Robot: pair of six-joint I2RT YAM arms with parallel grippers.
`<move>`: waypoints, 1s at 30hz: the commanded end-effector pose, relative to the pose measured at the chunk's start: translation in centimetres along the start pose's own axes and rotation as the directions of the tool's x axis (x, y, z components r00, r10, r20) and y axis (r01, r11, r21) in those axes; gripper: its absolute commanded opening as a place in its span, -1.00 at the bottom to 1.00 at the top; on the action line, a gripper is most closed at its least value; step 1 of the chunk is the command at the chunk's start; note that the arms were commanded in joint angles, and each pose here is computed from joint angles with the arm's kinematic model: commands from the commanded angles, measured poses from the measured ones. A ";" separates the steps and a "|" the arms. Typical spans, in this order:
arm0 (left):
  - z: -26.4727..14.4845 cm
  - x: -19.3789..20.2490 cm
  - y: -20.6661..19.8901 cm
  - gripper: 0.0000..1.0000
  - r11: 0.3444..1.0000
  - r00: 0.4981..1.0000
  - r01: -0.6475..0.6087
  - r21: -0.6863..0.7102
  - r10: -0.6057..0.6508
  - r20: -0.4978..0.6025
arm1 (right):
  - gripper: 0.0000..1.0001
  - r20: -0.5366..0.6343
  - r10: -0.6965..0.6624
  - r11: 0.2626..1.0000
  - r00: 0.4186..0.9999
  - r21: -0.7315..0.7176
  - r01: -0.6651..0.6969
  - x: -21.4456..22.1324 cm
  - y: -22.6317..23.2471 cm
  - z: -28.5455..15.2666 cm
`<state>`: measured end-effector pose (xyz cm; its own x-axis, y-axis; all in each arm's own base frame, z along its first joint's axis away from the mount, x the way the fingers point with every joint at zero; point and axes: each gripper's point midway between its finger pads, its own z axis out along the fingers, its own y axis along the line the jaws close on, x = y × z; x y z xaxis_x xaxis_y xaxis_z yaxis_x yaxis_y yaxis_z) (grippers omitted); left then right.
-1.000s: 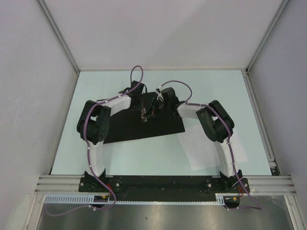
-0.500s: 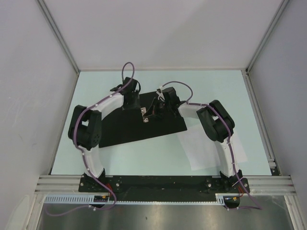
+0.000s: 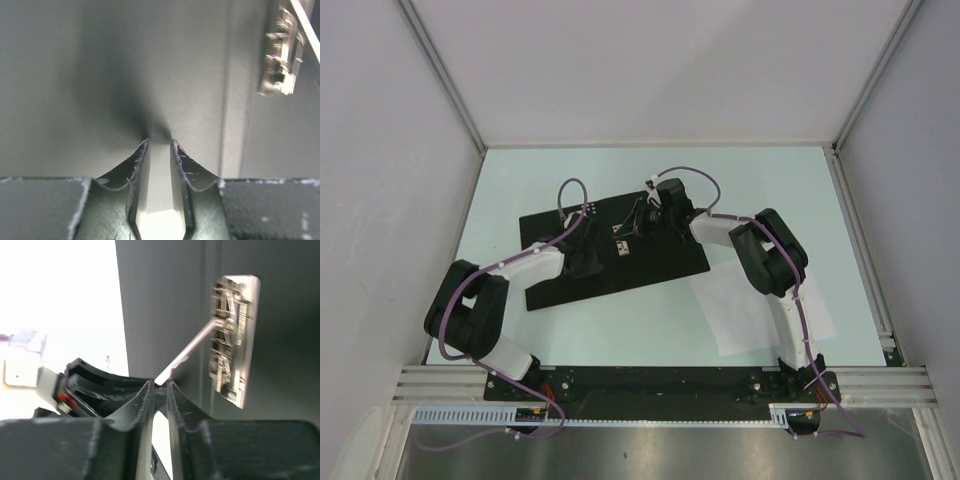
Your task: Put the files into the folder
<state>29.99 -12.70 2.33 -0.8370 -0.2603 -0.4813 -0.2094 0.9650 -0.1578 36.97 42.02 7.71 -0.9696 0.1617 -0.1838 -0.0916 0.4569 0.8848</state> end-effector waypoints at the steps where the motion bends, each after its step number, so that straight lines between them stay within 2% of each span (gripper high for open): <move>1: -0.4 -1.4 -1.6 -0.47 0.997 0.995 0.049 0.060 -0.054 0.084 | -0.51 0.024 -0.057 0.995 0.998 -0.080 0.059 -1.1 3.4 0.4; 5: -0.3 -1.3 -1.3 -0.48 0.998 0.995 0.045 0.049 -0.049 0.085 | -0.22 0.032 -0.063 0.994 0.997 -0.086 0.066 -1.8 3.9 0.5; 11: -0.4 -1.2 -1.0 -0.47 0.998 0.995 0.039 0.042 -0.043 0.088 | -0.19 0.028 -0.066 0.992 0.997 -0.108 0.068 -2.4 3.9 1.5; 16: 0.1 -0.3 -0.9 -0.48 0.998 0.997 0.039 0.047 -0.042 0.065 | -0.15 0.034 -0.125 0.985 0.992 -0.119 0.128 -4.5 4.4 2.5; 21: 0.0 0.0 -0.9 -0.47 0.998 0.998 0.033 0.058 -0.036 0.060 | 0.02 0.053 -0.203 0.973 0.978 -0.098 0.207 -6.3 2.0 4.2; 23: 0.0 0.2 -0.8 -0.47 0.998 0.998 0.028 0.061 -0.032 0.060 | 0.06 0.059 -0.242 0.964 0.968 -0.098 0.247 -7.7 2.5 4.6; 24: 0.0 0.3 -0.9 -0.46 0.997 0.998 0.025 0.069 -0.029 0.056 | 0.07 0.039 -0.228 0.969 0.973 -0.092 0.231 -7.6 1.0 5.5; 30: -0.2 0.6 -1.1 -0.43 0.996 0.998 0.006 0.090 -0.011 0.054 | 0.12 0.045 -0.281 0.943 0.959 -0.173 0.285 -9.8 2.0 6.9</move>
<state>30.00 -13.63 1.98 -0.8051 -0.2811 -0.5223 -0.1938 0.9569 -0.2164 46.75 46.68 7.35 -0.9141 0.1076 -0.3909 -0.3251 0.3814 0.8653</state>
